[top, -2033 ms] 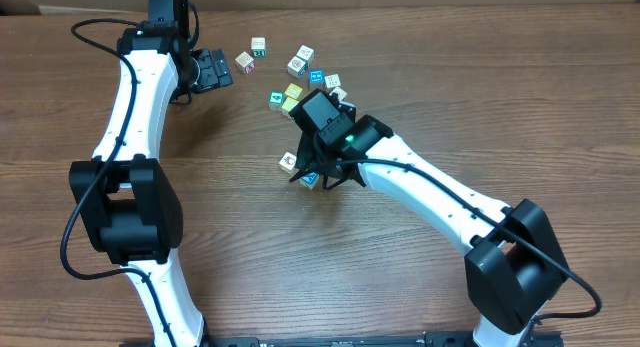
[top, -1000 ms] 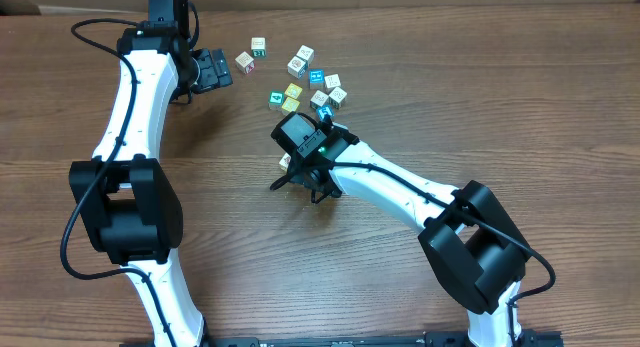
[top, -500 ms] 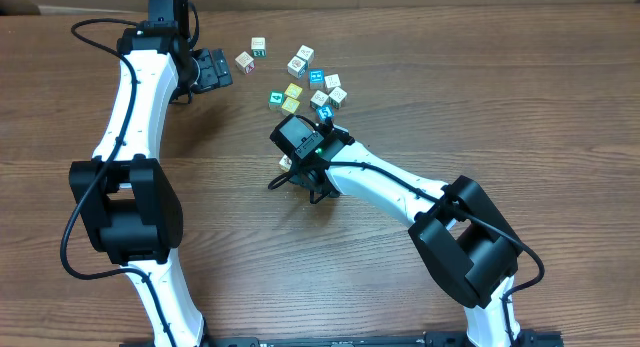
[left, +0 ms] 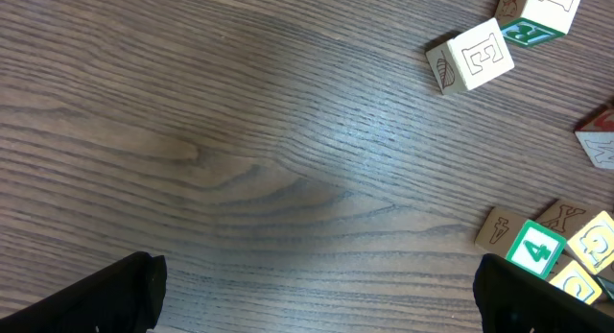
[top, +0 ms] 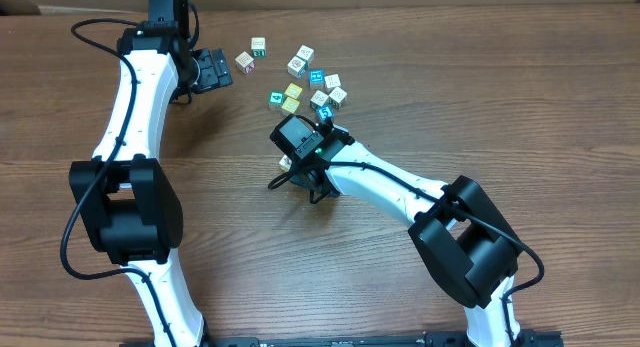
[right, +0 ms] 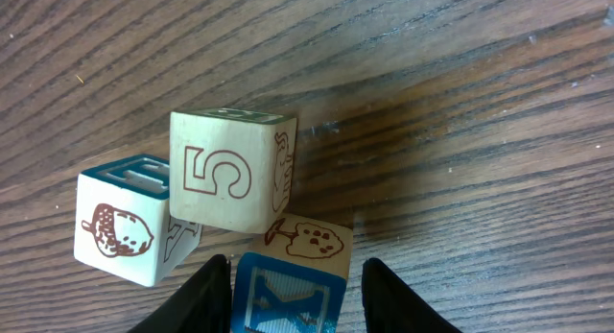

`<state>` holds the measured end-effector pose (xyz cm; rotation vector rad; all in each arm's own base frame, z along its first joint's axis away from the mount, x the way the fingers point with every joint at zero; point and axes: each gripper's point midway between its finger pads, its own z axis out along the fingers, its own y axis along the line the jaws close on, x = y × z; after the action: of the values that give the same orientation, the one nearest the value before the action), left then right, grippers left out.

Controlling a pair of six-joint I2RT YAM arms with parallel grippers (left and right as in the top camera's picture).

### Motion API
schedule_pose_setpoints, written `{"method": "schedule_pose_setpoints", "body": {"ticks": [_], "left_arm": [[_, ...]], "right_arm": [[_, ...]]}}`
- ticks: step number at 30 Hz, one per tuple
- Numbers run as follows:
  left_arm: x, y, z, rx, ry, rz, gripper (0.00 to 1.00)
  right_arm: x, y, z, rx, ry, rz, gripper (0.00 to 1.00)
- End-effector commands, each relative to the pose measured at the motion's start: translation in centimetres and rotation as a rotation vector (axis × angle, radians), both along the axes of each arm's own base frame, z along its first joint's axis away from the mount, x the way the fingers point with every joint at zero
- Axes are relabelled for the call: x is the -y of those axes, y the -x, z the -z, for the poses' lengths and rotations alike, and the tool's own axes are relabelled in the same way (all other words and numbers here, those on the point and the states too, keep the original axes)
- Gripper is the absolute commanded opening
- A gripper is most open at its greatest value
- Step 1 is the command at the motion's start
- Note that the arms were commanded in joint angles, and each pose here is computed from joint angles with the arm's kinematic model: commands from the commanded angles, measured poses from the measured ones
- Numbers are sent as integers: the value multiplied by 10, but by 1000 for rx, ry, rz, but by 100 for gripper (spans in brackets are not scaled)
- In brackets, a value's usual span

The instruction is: Form a circle

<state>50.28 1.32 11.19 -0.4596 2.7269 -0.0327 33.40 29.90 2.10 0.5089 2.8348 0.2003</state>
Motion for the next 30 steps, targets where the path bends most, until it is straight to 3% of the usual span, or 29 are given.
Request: {"method": "schedule_pose_setpoints", "body": {"ticks": [1, 8, 13, 19, 26, 30], "left_arm": [[0, -5, -5, 18, 10, -7, 100], [0, -5, -5, 18, 10, -7, 100], [0, -5, -5, 18, 10, -7, 100], [0, -5, -5, 18, 10, -7, 100], [0, -5, -5, 18, 10, -7, 100], [0, -5, -5, 18, 10, -7, 100]], "right_arm": [[1, -4, -1, 14, 9, 9, 40], [0, -4, -1, 15, 7, 9, 38], [-1, -5, -1, 18, 4, 9, 54], [-6, -13, -13, 45, -9, -19, 61], [-7, -41, -91, 147, -24, -142, 61], [4, -63, -166, 261, 17, -341, 61]]}}
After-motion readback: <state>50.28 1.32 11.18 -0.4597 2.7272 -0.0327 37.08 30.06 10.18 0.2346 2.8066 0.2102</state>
